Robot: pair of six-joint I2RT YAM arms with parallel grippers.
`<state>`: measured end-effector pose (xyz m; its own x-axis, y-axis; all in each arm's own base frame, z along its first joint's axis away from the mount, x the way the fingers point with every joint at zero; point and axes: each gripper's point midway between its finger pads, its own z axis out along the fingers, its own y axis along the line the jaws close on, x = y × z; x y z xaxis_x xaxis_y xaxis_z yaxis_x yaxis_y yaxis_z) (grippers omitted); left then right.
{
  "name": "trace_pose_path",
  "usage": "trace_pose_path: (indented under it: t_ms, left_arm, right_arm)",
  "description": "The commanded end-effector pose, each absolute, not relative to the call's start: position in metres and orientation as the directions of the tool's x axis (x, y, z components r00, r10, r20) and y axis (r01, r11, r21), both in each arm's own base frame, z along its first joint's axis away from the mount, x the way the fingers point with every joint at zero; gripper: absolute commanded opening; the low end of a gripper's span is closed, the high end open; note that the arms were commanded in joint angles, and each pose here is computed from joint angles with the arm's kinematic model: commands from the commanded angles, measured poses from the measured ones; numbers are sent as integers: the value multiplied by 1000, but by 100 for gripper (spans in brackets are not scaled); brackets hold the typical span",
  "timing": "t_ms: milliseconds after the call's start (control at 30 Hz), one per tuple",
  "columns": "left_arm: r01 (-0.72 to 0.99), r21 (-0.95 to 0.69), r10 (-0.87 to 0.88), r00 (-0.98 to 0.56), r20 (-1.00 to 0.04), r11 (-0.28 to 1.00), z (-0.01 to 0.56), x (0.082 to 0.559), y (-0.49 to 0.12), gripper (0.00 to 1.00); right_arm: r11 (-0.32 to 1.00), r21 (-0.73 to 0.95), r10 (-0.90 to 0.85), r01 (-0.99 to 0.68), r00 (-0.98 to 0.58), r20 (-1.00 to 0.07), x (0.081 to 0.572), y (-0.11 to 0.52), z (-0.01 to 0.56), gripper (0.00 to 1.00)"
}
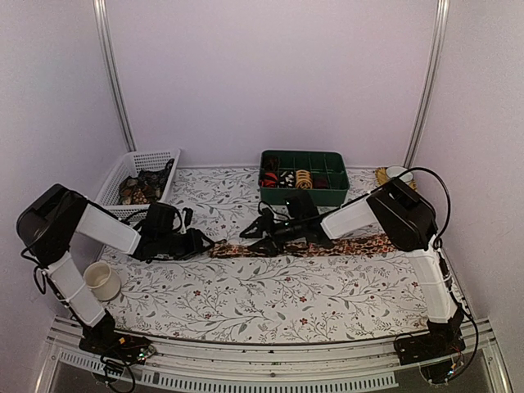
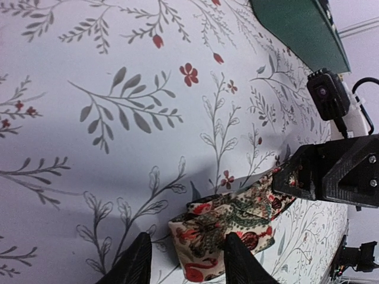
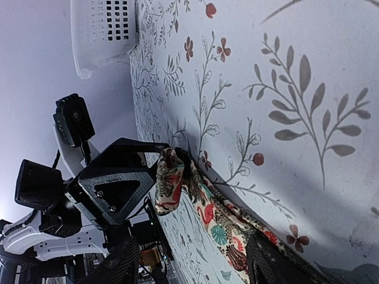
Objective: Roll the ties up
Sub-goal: Roll the tie at the center of the board.
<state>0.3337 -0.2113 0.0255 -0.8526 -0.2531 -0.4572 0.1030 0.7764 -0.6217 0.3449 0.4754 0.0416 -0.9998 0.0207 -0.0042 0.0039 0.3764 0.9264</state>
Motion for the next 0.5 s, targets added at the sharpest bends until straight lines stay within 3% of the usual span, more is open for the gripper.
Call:
trace_pose_path:
  t_ms: [0, 167, 467]
  left_arm:
    - [164, -655, -242, -842, -483, 737, 39, 340, -233, 42]
    - [159, -651, -241, -843, -481, 742, 34, 339, -232, 42]
    - [147, -645, -245, -844, -477, 750, 27, 339, -231, 42]
  right_arm:
    - [519, 855, 66, 23, -998, -13, 345, 461, 46, 64]
    - [545, 832, 27, -103, -990, -140, 353, 479, 73, 66]
    - [567, 814, 26, -124, -985, -169, 354, 495, 73, 66]
